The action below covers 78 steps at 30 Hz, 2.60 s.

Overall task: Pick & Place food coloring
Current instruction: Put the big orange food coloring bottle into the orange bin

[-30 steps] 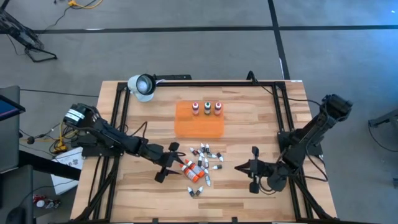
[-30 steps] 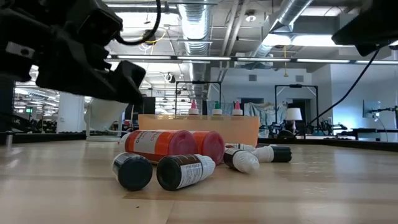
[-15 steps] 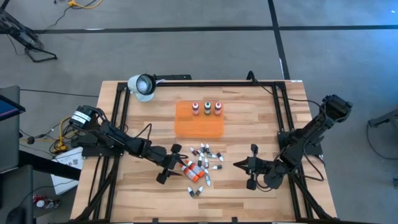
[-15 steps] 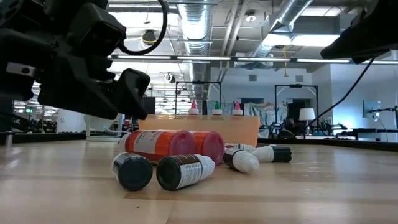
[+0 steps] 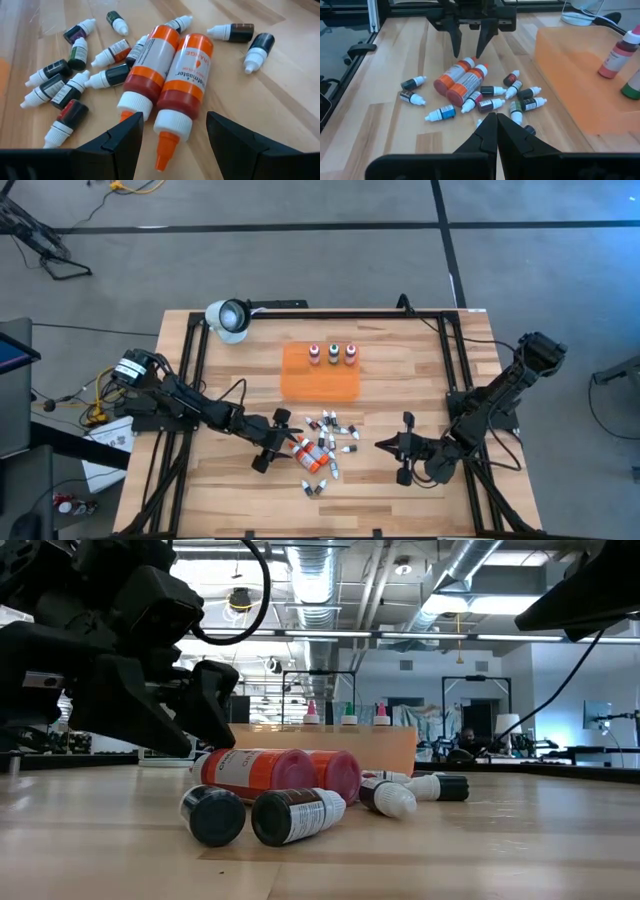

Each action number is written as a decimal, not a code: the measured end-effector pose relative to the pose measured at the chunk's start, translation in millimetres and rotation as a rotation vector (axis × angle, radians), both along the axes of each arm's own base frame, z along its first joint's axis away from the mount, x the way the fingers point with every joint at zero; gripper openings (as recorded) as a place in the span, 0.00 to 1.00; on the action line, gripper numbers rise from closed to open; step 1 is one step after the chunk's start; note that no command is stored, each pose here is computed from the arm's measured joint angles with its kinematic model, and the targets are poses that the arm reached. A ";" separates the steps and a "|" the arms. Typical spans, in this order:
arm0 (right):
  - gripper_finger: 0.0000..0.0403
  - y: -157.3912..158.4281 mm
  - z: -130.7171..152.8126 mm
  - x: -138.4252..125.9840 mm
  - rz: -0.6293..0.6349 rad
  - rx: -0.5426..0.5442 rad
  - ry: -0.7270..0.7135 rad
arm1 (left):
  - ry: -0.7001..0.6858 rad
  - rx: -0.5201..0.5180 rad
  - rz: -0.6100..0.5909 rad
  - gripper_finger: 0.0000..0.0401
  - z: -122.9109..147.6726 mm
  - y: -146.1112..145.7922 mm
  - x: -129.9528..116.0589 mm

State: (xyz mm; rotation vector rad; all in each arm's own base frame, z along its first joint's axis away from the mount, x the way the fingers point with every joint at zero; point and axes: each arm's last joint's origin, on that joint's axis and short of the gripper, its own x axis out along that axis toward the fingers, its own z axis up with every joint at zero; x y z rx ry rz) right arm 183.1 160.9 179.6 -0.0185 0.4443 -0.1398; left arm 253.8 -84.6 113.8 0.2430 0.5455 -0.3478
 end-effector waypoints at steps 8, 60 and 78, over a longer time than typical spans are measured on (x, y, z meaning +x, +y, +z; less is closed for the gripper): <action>0.00 0.1 0.2 0.1 0.000 0.002 -0.002 | 0.010 0.006 0.001 0.53 -0.9 0.3 -0.5; 0.00 0.9 1.7 0.9 0.004 0.008 -0.014 | 0.029 -0.026 0.016 0.31 -17.7 -1.2 4.6; 0.00 0.7 1.4 0.8 0.003 0.006 -0.012 | 0.088 -0.031 0.068 0.29 15.5 5.3 -12.4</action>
